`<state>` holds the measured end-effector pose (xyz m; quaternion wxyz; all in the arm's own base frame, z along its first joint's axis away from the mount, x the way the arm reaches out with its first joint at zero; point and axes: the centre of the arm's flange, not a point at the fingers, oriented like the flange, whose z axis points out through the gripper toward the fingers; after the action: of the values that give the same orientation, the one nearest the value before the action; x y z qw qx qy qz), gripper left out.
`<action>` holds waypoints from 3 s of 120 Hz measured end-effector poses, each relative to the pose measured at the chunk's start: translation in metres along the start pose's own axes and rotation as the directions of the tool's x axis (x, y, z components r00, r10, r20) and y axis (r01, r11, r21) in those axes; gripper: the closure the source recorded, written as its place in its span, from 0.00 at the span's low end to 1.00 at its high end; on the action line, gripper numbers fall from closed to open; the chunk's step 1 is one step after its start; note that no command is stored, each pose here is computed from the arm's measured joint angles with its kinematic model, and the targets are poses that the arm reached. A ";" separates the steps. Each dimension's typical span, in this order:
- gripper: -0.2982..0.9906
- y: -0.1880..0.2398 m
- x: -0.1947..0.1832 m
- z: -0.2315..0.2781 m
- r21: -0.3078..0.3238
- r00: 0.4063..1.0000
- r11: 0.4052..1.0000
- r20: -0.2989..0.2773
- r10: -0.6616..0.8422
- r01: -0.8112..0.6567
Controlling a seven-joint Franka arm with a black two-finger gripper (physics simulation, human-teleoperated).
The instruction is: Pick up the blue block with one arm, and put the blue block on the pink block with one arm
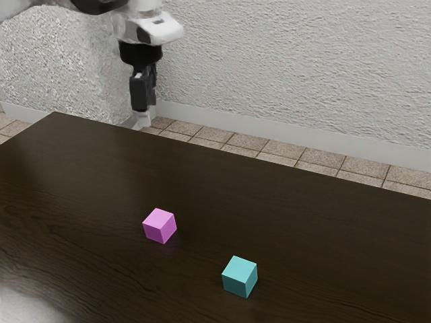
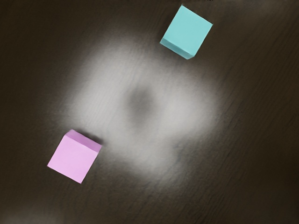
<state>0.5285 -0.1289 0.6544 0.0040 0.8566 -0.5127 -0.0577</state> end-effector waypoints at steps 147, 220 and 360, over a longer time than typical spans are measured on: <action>0.23 0.108 0.106 0.363 0.076 0.883 0.887 -0.088 0.461 -0.455; 0.23 0.033 0.154 0.327 0.163 0.899 0.906 -0.145 0.413 -0.390; 0.31 0.052 0.152 0.401 0.056 0.913 0.914 -0.060 0.404 -0.401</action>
<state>0.5130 -0.2660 0.2446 0.0157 0.7339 -0.6789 -0.0149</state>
